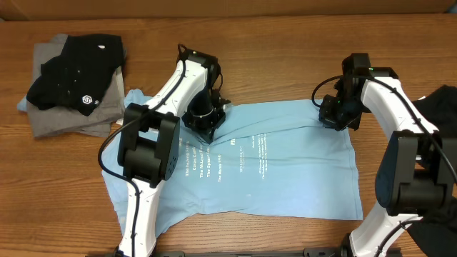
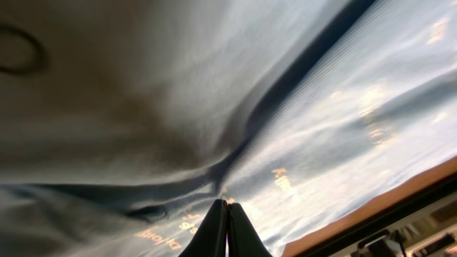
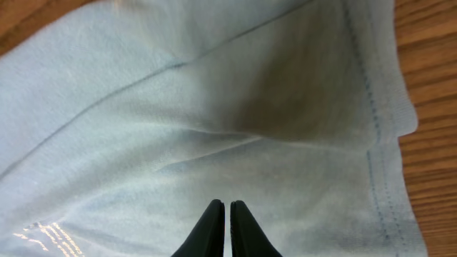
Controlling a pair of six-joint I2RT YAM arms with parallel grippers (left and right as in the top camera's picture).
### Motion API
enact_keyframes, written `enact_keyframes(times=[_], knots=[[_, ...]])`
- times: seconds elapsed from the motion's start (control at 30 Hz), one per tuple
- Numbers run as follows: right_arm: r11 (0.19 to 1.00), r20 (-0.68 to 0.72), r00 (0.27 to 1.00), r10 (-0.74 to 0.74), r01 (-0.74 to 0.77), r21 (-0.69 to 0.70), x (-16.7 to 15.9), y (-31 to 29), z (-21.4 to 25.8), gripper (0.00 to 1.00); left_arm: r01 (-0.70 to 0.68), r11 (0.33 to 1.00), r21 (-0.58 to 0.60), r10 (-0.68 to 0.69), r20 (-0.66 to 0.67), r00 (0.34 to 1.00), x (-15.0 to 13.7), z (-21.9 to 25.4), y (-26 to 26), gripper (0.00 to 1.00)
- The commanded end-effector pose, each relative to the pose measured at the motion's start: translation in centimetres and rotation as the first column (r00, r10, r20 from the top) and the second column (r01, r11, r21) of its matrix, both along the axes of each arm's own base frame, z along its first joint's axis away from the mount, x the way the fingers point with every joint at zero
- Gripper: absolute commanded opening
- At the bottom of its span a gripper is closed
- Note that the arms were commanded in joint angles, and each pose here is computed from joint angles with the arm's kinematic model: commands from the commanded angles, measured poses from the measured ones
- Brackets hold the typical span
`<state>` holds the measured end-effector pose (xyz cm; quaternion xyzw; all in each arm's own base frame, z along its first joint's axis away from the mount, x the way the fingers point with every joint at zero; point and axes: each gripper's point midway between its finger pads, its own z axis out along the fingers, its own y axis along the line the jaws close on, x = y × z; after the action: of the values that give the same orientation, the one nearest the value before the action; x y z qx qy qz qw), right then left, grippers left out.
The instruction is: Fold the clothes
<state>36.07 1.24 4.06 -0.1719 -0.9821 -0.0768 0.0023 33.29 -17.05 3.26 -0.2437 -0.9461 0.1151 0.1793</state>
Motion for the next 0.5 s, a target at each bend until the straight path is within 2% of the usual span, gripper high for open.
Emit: enact_keyframes(times=[0.0,0.13,0.23,0.33,0.47], knots=[[0.999,0.039,0.999,-0.037,0.036,0.032,0.6,-0.8,1.1,0.08,-0.002,0.998,-0.070,0.008,0.090,0.996,2.4,2.4,-1.8,0.04],[0.992,0.070,0.995,-0.076,0.068,0.108,0.9,-1.0,2.3,0.08,0.008,0.984,-0.177,0.029,0.205,0.978,5.2,3.8,-4.2,0.04],[0.984,0.111,0.989,-0.096,0.078,0.161,1.1,-1.1,4.0,0.08,0.036,0.978,-0.206,0.020,0.264,0.964,6.5,3.1,-5.6,0.04],[0.975,0.204,0.975,-0.089,0.044,0.218,1.2,-0.9,7.6,0.11,0.080,0.973,-0.217,-0.015,0.285,0.958,6.2,1.5,-7.5,0.04],[0.975,0.331,0.942,-0.051,-0.025,0.222,1.0,-0.4,12.0,0.13,0.146,0.965,-0.220,-0.075,0.302,0.950,5.3,0.2,-9.7,0.04]])
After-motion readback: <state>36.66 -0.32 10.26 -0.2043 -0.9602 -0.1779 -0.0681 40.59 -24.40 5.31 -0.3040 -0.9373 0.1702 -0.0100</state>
